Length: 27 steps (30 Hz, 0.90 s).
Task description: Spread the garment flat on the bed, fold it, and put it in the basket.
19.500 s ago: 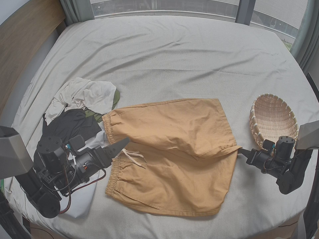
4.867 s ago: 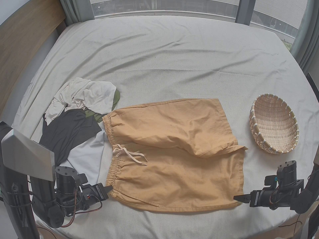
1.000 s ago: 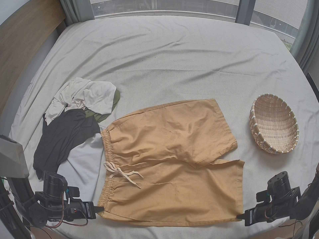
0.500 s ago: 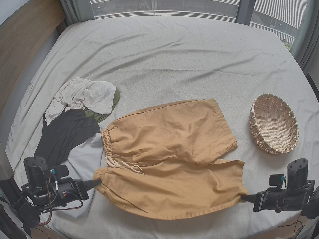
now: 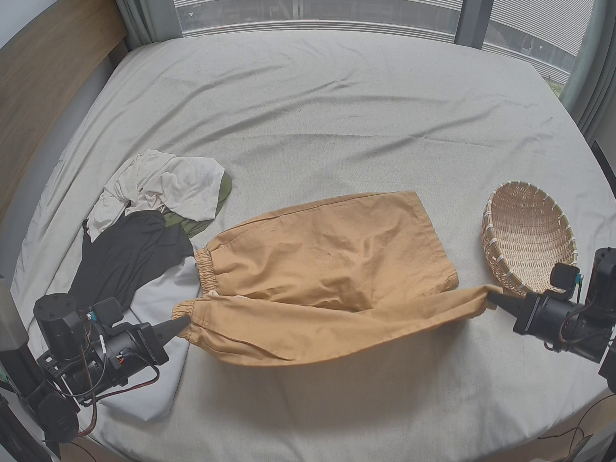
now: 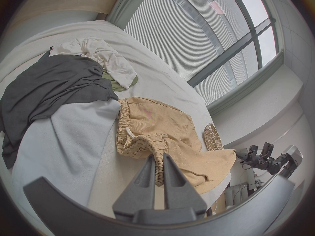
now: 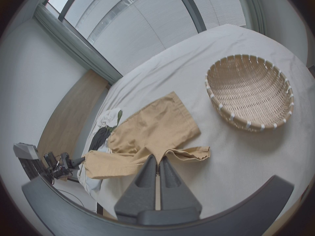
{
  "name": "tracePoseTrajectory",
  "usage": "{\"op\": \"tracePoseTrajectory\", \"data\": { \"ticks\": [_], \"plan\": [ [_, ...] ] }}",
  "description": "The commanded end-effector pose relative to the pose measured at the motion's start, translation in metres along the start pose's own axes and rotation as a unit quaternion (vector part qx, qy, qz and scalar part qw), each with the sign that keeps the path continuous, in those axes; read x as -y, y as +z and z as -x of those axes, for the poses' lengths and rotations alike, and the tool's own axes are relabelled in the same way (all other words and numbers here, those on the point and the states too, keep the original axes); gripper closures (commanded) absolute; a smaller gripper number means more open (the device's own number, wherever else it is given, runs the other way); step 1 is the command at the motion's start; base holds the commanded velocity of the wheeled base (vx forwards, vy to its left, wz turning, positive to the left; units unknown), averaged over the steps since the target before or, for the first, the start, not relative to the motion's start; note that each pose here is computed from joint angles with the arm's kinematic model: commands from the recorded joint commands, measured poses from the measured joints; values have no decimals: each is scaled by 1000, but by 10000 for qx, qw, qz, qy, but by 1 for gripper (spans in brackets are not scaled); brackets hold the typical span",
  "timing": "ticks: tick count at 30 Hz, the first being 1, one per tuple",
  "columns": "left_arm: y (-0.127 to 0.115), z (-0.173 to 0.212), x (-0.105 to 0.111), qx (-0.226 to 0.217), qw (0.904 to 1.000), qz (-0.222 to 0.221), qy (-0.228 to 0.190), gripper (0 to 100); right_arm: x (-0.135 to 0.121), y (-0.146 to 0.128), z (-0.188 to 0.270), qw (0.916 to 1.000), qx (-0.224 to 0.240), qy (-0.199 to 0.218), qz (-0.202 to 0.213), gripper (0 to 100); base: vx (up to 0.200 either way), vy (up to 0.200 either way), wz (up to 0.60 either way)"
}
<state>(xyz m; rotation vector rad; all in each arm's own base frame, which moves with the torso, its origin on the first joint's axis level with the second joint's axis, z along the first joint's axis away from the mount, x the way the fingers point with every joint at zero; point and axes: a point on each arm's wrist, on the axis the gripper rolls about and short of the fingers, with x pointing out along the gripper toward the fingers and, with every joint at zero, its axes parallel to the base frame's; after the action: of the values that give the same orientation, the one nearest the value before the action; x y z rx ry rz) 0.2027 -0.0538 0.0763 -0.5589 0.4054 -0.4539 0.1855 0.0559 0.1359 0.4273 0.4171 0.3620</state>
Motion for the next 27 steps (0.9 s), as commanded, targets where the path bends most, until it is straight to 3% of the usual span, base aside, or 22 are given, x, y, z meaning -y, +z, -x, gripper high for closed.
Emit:
{"op": "tracePoseTrajectory", "data": {
  "ticks": [1, 9, 27],
  "plan": [
    [9, -7, 4, 211, 9995, 178, -132, 100, -1, 17, -8, 9997, 257, 35, -3, 100, 0, 0, 0],
    [27, -9, 14, 614, 9966, 350, -433, 100, 4, 35, -25, 9994, 341, 110, -31, 100, 0, 0, 0],
    [36, -21, 14, 863, 9938, 591, -381, 100, -3, 69, -59, 9965, 587, 567, -204, 100, 0, 0, 0]
  ]
}}
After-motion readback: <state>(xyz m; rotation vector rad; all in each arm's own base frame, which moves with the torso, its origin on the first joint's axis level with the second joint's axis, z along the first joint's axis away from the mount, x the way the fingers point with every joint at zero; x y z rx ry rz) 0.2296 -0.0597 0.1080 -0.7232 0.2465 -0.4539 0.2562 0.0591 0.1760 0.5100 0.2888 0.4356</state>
